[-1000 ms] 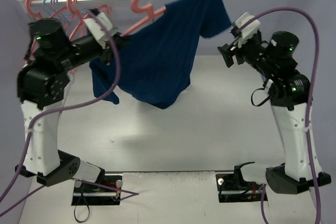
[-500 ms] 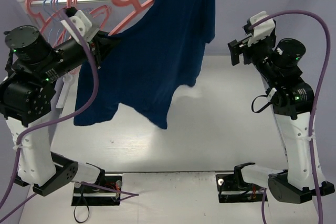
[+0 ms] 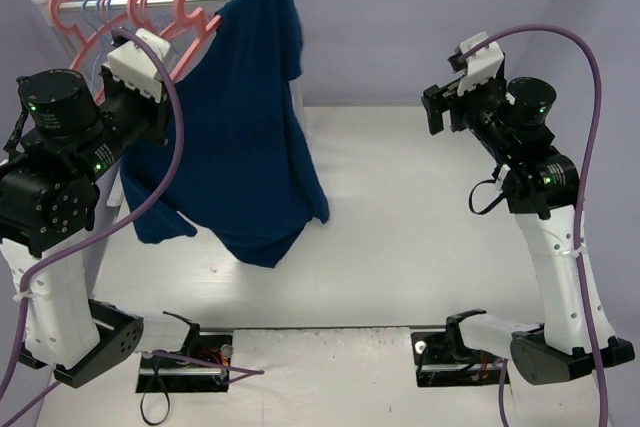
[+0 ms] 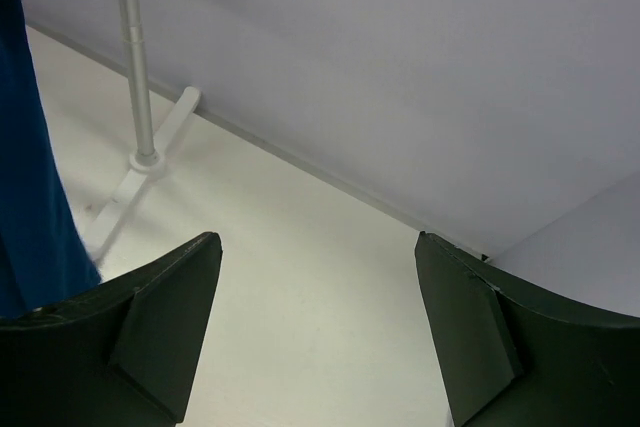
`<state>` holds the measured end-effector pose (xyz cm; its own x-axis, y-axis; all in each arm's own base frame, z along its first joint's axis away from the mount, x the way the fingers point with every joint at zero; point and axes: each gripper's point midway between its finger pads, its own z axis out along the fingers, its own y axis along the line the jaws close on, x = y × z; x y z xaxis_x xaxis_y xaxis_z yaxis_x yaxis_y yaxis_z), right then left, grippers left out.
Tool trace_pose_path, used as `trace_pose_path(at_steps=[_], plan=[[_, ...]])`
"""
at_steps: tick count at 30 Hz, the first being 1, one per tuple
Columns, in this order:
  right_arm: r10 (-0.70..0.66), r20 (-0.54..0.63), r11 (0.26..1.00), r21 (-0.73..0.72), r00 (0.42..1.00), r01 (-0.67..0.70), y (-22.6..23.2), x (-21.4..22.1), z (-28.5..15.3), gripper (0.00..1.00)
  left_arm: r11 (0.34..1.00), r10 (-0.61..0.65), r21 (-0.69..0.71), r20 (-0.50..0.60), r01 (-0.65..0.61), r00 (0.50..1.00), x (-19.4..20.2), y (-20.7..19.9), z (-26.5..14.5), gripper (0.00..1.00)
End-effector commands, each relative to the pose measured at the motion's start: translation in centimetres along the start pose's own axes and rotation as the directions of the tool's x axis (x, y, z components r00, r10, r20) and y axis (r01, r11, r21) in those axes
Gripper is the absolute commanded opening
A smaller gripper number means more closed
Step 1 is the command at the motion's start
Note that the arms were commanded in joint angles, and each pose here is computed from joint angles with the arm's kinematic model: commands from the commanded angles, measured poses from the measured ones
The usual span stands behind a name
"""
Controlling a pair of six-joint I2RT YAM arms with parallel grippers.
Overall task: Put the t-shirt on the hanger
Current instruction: Place the hanger at the clothesline.
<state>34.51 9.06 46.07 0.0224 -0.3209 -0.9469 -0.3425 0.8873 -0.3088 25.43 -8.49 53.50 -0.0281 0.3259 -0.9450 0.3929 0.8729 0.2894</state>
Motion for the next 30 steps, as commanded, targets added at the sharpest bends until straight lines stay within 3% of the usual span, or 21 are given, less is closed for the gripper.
trace_pose_path(at_steps=[1, 10, 19, 23, 30], plan=[[0.024, 0.106, 1.000, -0.005, 0.994, -0.024, 0.0, -2.4, 0.2, 0.75, 0.980, -0.009, -0.199, 0.031, 0.015, 0.999, -1.0, 3.6, -1.6, 0.00], [0.038, 0.109, 0.999, -0.022, 0.993, -0.036, 0.5, -1.8, -0.1, 0.76, 0.972, -0.035, -0.230, 0.103, 0.058, 0.994, -2.6, 4.2, -3.7, 0.00], [0.060, 0.079, 0.997, -0.052, 0.995, -0.056, 1.5, -0.1, 0.1, 0.76, 0.985, -0.129, -0.131, -0.134, 0.111, 0.983, 4.6, 1.0, 4.2, 0.00], [0.075, 0.064, 0.995, -0.072, 0.995, -0.070, 2.2, 0.8, 0.1, 0.76, 0.979, -0.177, -0.124, -0.152, 0.159, 0.972, 6.9, 0.0, 8.0, 0.00], [0.096, 0.048, 0.991, -0.102, 0.994, -0.090, 3.0, 1.6, 0.2, 0.77, 0.945, -0.280, -0.212, -0.127, 0.250, 0.951, 8.3, 2.1, 13.9, 0.00]])
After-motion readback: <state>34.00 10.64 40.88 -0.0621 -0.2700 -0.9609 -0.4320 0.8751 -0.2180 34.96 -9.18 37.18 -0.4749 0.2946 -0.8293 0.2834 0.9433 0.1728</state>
